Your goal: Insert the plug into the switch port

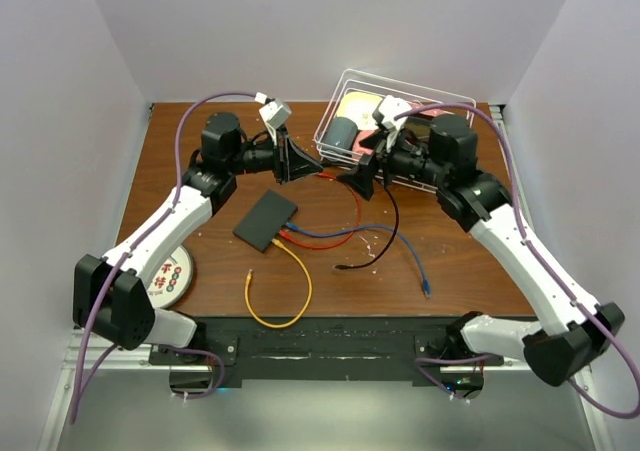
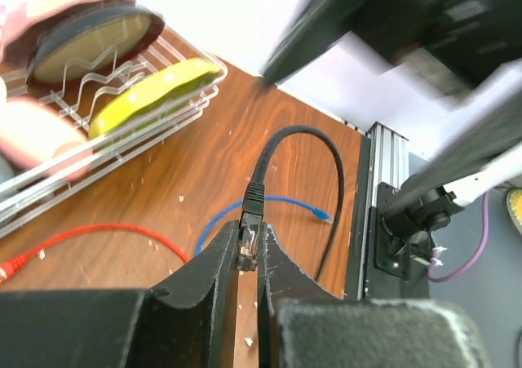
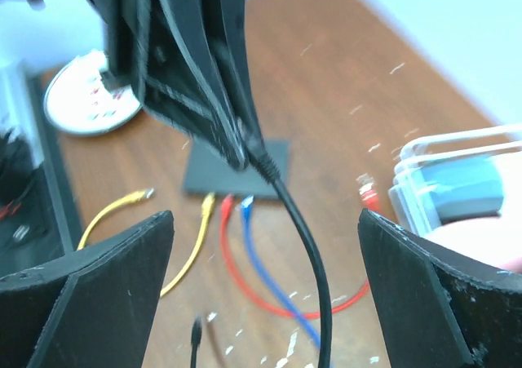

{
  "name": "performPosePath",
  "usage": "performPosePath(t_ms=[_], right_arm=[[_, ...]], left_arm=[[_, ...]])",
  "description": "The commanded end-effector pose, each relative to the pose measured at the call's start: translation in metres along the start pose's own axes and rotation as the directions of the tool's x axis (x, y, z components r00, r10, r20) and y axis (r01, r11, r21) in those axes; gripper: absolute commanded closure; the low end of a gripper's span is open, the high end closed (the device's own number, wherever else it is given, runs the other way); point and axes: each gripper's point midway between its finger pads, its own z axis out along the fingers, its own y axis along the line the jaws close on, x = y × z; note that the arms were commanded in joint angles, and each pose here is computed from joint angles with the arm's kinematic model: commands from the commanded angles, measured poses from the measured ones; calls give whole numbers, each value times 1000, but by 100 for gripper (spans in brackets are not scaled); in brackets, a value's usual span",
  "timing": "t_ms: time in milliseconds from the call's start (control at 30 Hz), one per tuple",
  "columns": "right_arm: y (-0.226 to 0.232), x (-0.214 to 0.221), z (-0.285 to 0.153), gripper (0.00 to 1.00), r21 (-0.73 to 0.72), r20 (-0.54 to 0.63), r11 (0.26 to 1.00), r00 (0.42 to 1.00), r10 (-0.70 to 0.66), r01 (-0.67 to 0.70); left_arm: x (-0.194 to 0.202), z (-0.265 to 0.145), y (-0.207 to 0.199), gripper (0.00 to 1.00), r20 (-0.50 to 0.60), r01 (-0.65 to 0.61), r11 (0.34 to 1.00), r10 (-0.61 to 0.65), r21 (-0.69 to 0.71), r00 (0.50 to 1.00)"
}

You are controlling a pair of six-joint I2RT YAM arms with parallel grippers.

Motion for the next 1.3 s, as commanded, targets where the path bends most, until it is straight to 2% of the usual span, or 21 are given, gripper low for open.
performPosePath(t_ms=[0,167,333,500,767,1267], right_arm=[[-22,-36,-15,2,180,109,983,993,-45,25],[-12,-44,-9,3,219,83,972,991,-108,87],[-1,-27,9,7,240,-33,958,988,-152,156],[11,-22,15,32,217,-63,958,982,-180,189],[16,-18,19,33,201,-106,951,970,-219,236],[15,-1,33,43,198,-183,943,956,-231,266]], left_arm=[[-1,1,3,100,-53,141,989,-144,-49,988],[-8,-2,-4,100,-60,246,969,-247,-23,967],[-20,-7,-18,100,-58,305,951,-303,40,951],[-19,-8,-25,100,-95,357,932,-350,71,932],[-8,-9,-19,100,-136,377,926,-369,31,919],[-9,-11,-25,100,-144,367,929,-358,48,923]])
